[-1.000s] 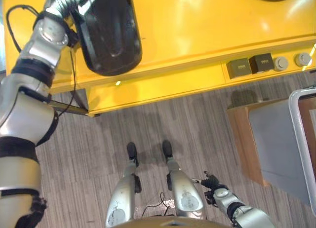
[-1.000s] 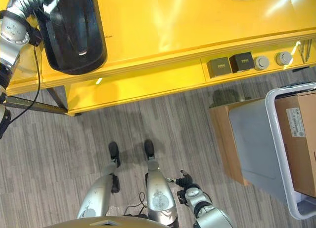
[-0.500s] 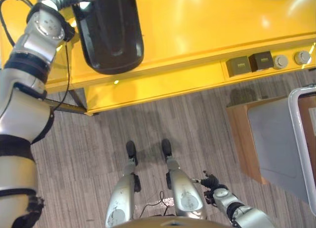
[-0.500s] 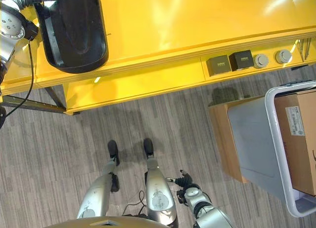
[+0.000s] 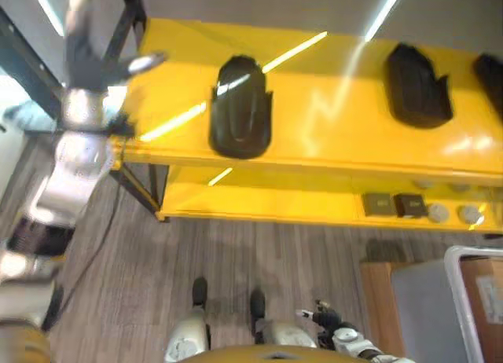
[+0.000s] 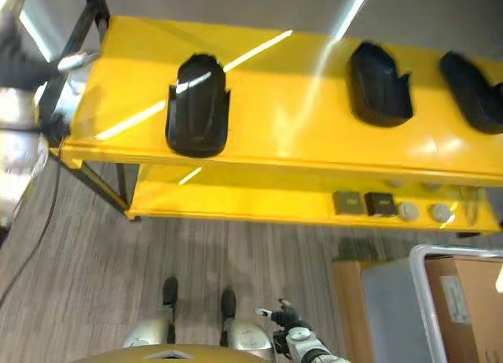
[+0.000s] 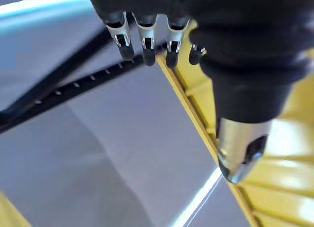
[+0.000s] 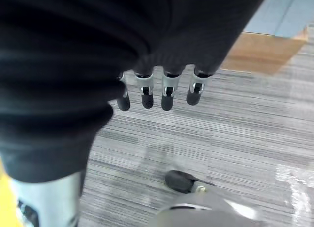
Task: Move parts from the plastic box to the shelf.
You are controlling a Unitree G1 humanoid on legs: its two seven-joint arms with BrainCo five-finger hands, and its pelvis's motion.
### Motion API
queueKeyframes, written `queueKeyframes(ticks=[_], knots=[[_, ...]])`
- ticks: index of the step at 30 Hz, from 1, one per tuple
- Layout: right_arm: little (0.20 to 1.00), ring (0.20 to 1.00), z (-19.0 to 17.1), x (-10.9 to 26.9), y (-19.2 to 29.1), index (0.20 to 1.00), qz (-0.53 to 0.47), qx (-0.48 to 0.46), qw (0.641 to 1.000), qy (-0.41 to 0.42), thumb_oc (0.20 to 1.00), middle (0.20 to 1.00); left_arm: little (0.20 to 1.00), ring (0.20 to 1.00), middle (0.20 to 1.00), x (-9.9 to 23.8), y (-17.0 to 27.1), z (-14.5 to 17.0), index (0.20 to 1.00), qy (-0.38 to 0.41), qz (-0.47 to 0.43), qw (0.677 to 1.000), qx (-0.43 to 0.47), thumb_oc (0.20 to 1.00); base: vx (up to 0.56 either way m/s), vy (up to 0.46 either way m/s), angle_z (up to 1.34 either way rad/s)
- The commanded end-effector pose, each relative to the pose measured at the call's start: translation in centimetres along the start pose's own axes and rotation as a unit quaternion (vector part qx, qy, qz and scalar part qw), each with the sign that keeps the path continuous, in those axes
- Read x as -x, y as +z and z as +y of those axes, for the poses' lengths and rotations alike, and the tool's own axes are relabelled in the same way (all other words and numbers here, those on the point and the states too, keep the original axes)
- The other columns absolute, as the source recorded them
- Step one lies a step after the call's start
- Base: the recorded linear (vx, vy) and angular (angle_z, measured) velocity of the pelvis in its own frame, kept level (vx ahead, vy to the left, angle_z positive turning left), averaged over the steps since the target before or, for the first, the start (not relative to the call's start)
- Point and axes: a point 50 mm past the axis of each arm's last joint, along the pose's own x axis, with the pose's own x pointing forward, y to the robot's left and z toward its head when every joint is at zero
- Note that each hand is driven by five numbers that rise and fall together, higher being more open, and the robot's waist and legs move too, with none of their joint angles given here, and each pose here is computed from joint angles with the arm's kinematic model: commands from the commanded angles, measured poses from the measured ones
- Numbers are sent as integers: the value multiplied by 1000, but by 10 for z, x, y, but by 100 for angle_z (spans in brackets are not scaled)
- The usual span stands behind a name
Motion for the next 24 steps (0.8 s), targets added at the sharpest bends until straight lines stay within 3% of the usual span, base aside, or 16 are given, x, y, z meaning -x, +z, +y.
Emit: queueKeyframes(ticks=[1,2,5,9,17,24], knots=[[1000,1000,-1,1,-11,1000,23,29,999,2,1000,1000,200,200,200,-7,8,-15,200,-53,-21,992,117,200,80,-46,25],[1000,1000,-1,1,-12,1000,24,30,999,2,1000,1000,200,200,200,-6,8,-15,200,-53,-20,992,117,200,73,-21,25],[1000,1000,-4,4,-21,1000,38,7,999,-8,1000,1000,200,200,200,46,-3,-44,200,-114,75,964,230,200,25,6,13],[1000,1000,1,8,-37,1000,67,8,998,-5,1000,1000,200,200,200,73,-7,-70,200,-168,137,932,291,200,-1,10,1],[1000,1000,14,10,-43,1000,78,21,997,11,1000,1000,200,200,200,97,-13,-106,200,-247,194,896,315,200,-15,10,-3],[1000,1000,13,7,-29,1000,51,13,999,1,1000,1000,200,200,200,101,-25,-127,200,-258,225,891,298,200,-86,25,-4]])
